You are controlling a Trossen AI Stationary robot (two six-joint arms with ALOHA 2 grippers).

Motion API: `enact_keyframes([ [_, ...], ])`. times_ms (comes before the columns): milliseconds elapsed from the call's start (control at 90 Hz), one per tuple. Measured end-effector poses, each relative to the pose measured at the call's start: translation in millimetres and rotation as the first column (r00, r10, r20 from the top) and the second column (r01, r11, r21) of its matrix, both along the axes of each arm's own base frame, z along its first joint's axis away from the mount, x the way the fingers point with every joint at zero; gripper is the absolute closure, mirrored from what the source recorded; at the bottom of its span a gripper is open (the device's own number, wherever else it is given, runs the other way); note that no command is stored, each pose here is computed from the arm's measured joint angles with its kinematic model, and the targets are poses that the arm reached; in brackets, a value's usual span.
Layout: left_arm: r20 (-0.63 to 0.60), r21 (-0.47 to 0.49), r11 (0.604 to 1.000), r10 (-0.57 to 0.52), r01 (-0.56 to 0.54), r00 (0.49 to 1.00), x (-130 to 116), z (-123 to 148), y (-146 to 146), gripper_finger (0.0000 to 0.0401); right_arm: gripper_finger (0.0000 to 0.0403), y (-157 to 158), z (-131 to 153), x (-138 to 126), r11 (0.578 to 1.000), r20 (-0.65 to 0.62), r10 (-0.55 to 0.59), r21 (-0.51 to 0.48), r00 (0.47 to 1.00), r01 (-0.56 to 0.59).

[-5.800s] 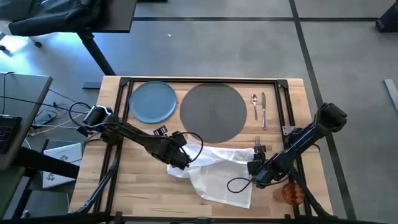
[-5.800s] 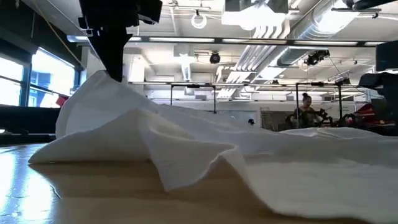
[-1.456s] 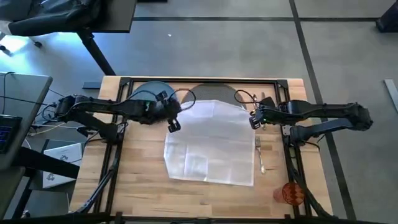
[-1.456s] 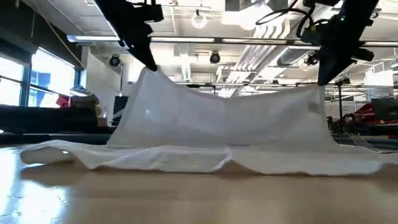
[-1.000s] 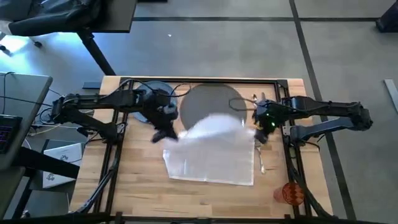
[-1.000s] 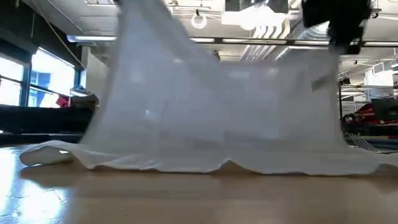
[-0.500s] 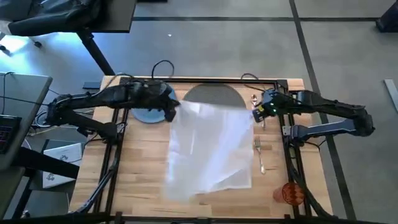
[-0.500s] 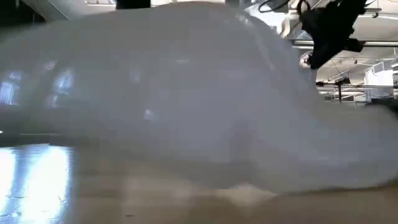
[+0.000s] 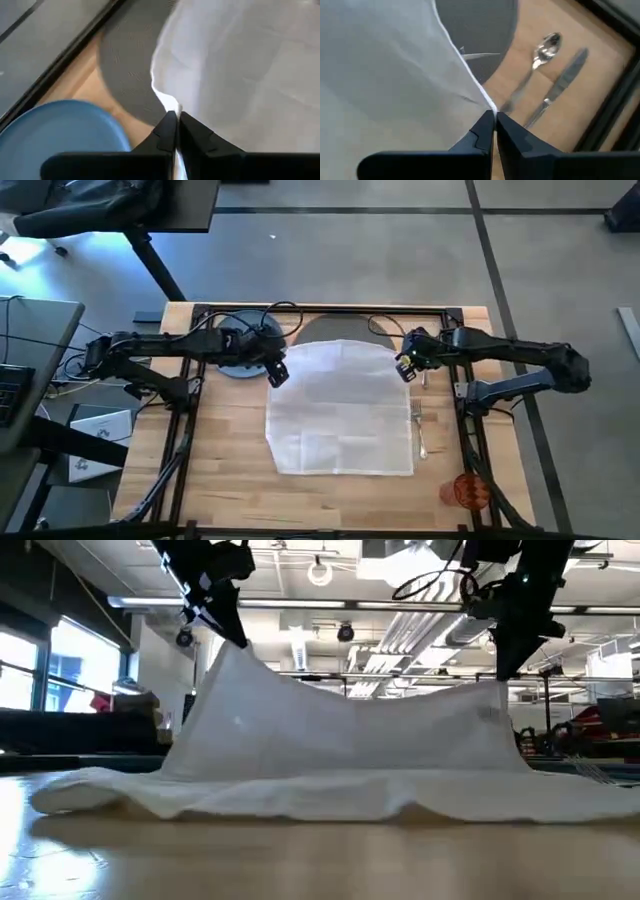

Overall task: Set table place
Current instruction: Fold the white table napkin

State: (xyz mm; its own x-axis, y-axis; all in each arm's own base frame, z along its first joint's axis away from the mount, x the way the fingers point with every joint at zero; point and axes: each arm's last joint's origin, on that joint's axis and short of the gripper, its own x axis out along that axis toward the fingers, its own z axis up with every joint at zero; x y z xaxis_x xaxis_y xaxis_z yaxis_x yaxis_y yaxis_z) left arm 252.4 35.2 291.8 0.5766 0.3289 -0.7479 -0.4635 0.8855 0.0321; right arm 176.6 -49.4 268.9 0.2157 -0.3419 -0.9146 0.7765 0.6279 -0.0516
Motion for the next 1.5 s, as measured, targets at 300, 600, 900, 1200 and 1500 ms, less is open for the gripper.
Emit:
enact_keyframes([
  [300, -0.048, -0.112, 0.974, -0.204, 0.197, 0.978, -3.5, -3.0, -20.6, 0.0401, 0.0403, 19.6, 0.8, -0.7, 0.972, -0.001, 0.209, 0.111, 0.978, -0.207],
  [600, -0.031, 0.045, 0.995, -0.087, 0.088, 0.996, -4.7, 29.6, 22.7, 0.0401, 0.0403, -3.0, 18.4, -3.2, 0.991, -0.036, 0.002, -0.131, 0.999, -0.007],
  [900, 0.165, -0.483, 0.757, -0.415, 0.440, 0.895, -2.2, 46.0, -37.1, 0.0401, 0.0403, 58.1, 23.0, 1.0, 0.670, 0.276, 0.404, 0.560, 0.872, -0.487],
  [1200, 0.458, -0.686, 0.362, -0.459, 0.631, 0.761, -2.2, 77.2, -89.3, 0.0401, 0.0403, 85.6, 57.6, 19.6, 0.510, 0.661, 0.389, 0.425, 0.641, -0.748],
  [1500, 0.001, -0.005, 0.983, 0.186, -0.186, 0.983, -7.5, 19.7, -4.1, 0.0401, 0.0403, 9.3, 21.3, -16.3, 0.974, 0.145, -0.225, 0.056, 0.963, 0.219],
])
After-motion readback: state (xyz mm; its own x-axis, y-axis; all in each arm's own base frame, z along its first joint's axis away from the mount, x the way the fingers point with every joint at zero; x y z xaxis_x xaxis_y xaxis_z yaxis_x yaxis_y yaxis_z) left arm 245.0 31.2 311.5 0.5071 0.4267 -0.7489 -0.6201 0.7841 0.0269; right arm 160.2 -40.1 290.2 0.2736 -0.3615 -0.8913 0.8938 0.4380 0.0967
